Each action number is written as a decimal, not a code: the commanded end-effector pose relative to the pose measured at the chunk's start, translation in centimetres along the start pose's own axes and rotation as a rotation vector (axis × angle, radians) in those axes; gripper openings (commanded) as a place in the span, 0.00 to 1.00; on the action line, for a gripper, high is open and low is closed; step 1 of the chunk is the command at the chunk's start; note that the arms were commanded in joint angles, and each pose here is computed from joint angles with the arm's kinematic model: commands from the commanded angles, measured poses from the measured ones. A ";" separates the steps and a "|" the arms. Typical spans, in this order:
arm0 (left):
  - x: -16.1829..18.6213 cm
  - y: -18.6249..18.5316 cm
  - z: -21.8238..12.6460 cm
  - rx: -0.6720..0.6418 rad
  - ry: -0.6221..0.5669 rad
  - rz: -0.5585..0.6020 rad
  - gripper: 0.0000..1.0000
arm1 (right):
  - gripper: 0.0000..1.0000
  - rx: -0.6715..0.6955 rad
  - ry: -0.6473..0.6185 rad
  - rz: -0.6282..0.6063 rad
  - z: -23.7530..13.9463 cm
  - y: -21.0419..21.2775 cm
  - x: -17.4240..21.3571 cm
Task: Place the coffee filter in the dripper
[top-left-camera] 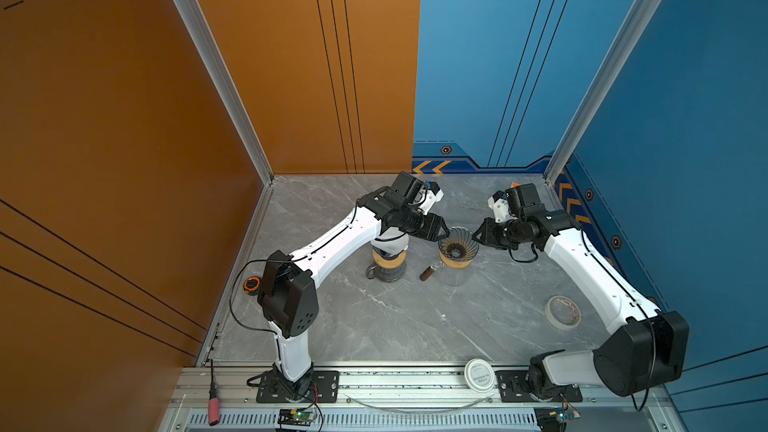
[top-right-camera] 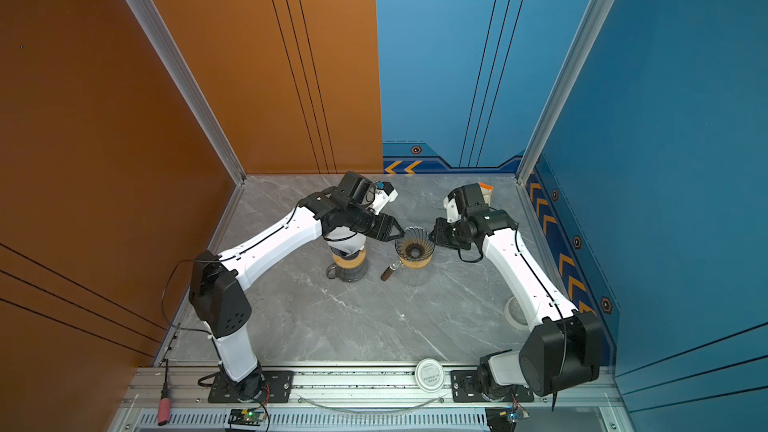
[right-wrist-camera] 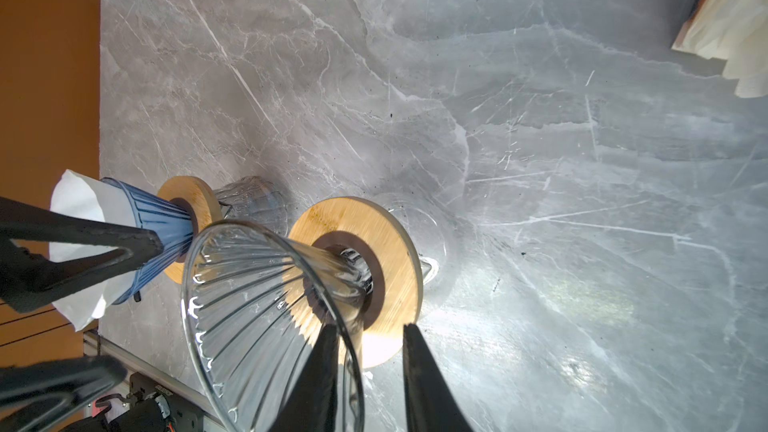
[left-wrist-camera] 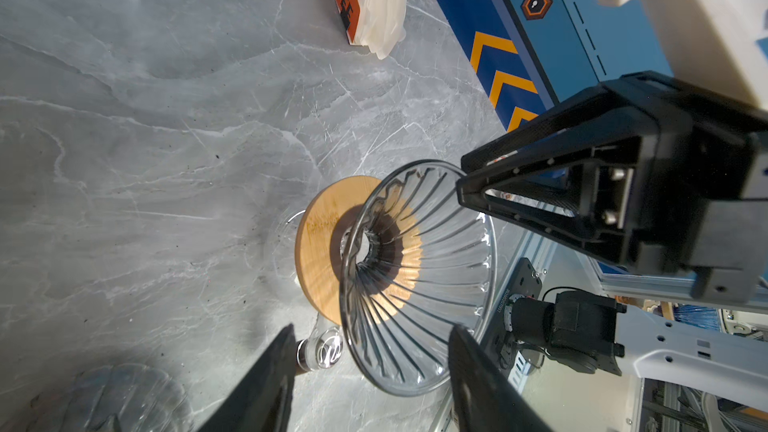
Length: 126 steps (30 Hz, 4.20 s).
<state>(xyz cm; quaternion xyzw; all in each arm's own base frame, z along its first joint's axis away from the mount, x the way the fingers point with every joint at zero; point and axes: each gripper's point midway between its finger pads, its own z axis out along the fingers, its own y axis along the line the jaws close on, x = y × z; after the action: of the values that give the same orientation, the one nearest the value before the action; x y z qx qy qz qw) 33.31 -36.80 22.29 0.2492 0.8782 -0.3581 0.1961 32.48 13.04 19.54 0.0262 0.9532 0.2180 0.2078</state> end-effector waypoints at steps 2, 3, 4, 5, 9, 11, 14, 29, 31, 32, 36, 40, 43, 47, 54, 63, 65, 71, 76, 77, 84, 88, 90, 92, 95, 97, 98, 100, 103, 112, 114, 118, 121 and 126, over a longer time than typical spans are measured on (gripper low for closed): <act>0.3 -0.1 0.4 -0.014 0.031 0.004 0.58 | 0.26 -0.023 0.076 -0.018 0.0 0.3 1.0; 0.4 0.0 0.5 -0.017 0.034 0.002 0.58 | 0.25 -0.022 0.080 -0.017 0.2 0.2 1.0; 0.4 0.2 0.7 -0.018 0.039 -0.001 0.57 | 0.24 -0.019 0.085 -0.014 0.4 0.1 1.1; 0.5 0.2 0.9 -0.018 0.043 -0.004 0.56 | 0.23 -0.018 0.091 -0.014 0.5 0.1 1.1; 0.4 0.4 1.5 -0.009 0.051 -0.011 0.53 | 0.20 -0.009 0.086 -0.018 0.6 0.0 0.8; 0.3 0.4 1.8 -0.007 0.054 -0.012 0.52 | 0.19 -0.006 0.076 -0.022 0.4 0.0 0.7; 0.2 0.5 2.1 -0.004 0.059 -0.017 0.49 | 0.18 -0.006 0.070 -0.017 0.3 0.0 0.4; 0.3 1.6 2.6 0.007 0.073 -0.054 0.27 | 0.12 0.015 0.082 0.030 1.1 -0.4 0.1; 0.3 1.6 2.6 0.009 0.074 -0.054 0.25 | 0.10 0.016 0.085 0.035 1.2 -0.4 0.1; 0.3 1.7 2.6 0.008 0.074 -0.055 0.25 | 0.09 0.015 0.088 0.037 1.3 -0.4 0.1; 0.3 1.8 2.7 0.009 0.077 -0.059 0.24 | 0.09 0.011 0.093 0.038 1.5 -0.3 0.1; 0.5 1.9 2.8 0.007 0.081 -0.060 0.21 | 0.07 0.021 0.093 0.037 1.5 -0.5 0.3; 0.7 2.2 2.8 0.004 0.087 -0.063 0.20 | 0.06 0.025 0.091 0.036 1.6 -0.7 0.5; 1.1 2.4 2.9 0.003 0.095 -0.068 0.16 | 0.05 0.016 0.082 0.041 1.7 -0.7 0.7; 1.8 2.9 3.2 -0.002 0.112 -0.079 0.13 | 0.02 0.059 0.080 0.028 2.0 -1.5 1.4; 2.9 3.9 3.7 -0.019 0.141 -0.097 0.09 | 0.02 0.081 0.090 0.045 2.6 -2.2 2.2; 3.1 4.2 3.9 -0.022 0.146 -0.103 0.08 | 0.02 0.085 0.096 0.052 2.7 -2.3 2.3; 3.5 4.5 4.2 -0.018 0.158 -0.123 0.06 | 0.02 0.101 0.126 0.085 3.3 -2.6 2.3; 3.7 4.8 4.4 -0.015 0.168 -0.139 0.06 | 0.02 0.129 0.150 0.111 3.9 -3.2 2.4; 3.8 4.9 4.5 -0.015 0.172 -0.143 0.06 | 0.02 0.134 0.158 0.117 4.1 -3.3 2.5; 4.4 5.4 5.0 -0.011 0.202 -0.158 0.05 | 0.02 0.180 0.198 0.132 4.5 -4.0 2.6; 4.8 5.7 5.3 -0.010 0.217 -0.171 0.03 | 0.02 0.207 0.211 0.134 4.3 -4.2 2.4; 5.0 5.9 5.5 -0.012 0.225 -0.179 0.02 | 0.02 0.219 0.217 0.137 4.3 -4.4 2.4; 5.2 6.1 5.6 -0.014 0.231 -0.186 0.02 | 0.02 0.230 0.230 0.137 4.3 -4.5 2.5; 5.5 6.5 5.7 -0.027 0.237 -0.186 0.02 | 0.02 0.249 0.245 0.132 4.7 -4.8 2.7; 5.9 7.0 5.7 -0.047 0.247 -0.180 0.02 | 0.02 0.254 0.251 0.129 4.9 -4.8 2.7; 6.1 7.2 5.7 -0.055 0.252 -0.184 0.02 | 0.02 0.255 0.255 0.127 5.0 -4.8 2.7; 6.4 7.4 5.8 -0.058 0.259 -0.183 0.02 | 0.02 0.256 0.257 0.124 5.1 -4.7 2.6; 6.4 7.5 5.7 -0.059 0.259 -0.185 0.02 | 0.02 0.255 0.255 0.111 5.2 -4.4 2.5; 6.4 7.5 5.9 -0.060 0.264 -0.184 0.04 | 0.03 0.239 0.272 0.121 5.7 -4.4 2.5; 6.4 7.3 5.8 -0.058 0.265 -0.183 0.05 | 0.03 0.232 0.266 0.127 5.6 -4.3 2.1; 6.0 6.8 5.4 -0.054 0.252 -0.173 0.06 | 0.04 0.200 0.256 0.126 5.4 -3.4 1.6; 5.5 6.4 4.9 -0.049 0.238 -0.166 0.08 | 0.05 0.187 0.242 0.120 5.0 -2.9 1.3; 4.6 5.5 4.3 -0.038 0.213 -0.153 0.19 | 0.08 0.167 0.209 0.115 4.2 -2.2 0.6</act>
<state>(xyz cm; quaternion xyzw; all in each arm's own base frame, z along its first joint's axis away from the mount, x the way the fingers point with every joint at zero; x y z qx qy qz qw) 35.49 -37.16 18.54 0.2215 0.8835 -0.3870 0.1434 34.02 14.66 17.77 0.0457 0.9701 0.2030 0.1250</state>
